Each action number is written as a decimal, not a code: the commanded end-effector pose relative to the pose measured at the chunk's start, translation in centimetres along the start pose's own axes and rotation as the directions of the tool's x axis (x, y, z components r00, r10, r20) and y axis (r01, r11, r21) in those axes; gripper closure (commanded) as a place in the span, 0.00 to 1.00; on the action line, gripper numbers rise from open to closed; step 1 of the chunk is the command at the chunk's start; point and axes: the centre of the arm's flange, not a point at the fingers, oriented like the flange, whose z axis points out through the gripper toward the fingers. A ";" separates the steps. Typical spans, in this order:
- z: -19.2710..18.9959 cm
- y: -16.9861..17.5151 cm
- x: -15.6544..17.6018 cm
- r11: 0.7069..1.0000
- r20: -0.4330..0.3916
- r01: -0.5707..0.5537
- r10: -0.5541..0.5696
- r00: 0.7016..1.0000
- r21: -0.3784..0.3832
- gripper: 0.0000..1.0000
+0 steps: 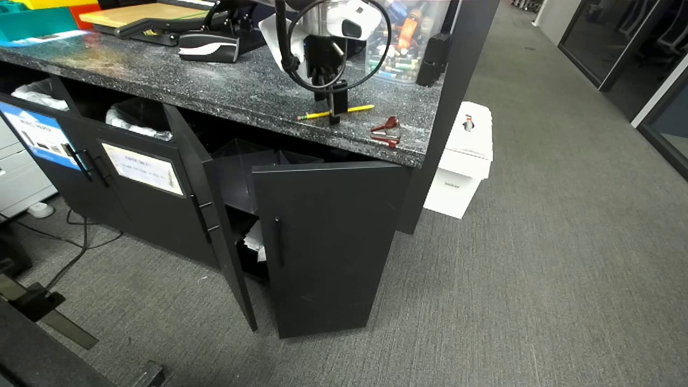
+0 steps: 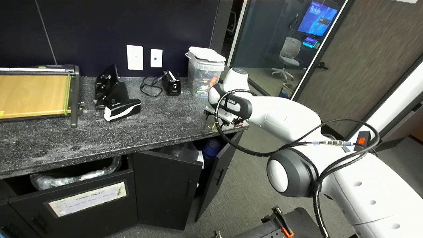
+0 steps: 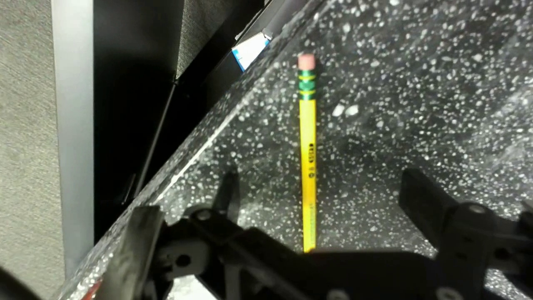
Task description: Pick up the pencil and move it slightly to the left.
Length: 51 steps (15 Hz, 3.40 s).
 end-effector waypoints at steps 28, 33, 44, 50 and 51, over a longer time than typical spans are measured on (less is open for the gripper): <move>-1.1 -17.9 -5.2 0.951 -0.014 0.232 -0.234 0.972 0.203 0.97; 1.7 -17.6 -5.1 0.936 -0.061 0.257 -0.249 0.967 0.240 0.97; -3.4 -18.8 -6.7 0.969 0.099 0.095 -0.121 0.988 0.229 0.19; -9.5 -14.6 -10.2 0.980 0.101 0.034 -0.055 0.993 0.197 0.00; -9.0 -14.5 -10.3 0.981 0.105 0.034 -0.055 0.993 0.192 0.00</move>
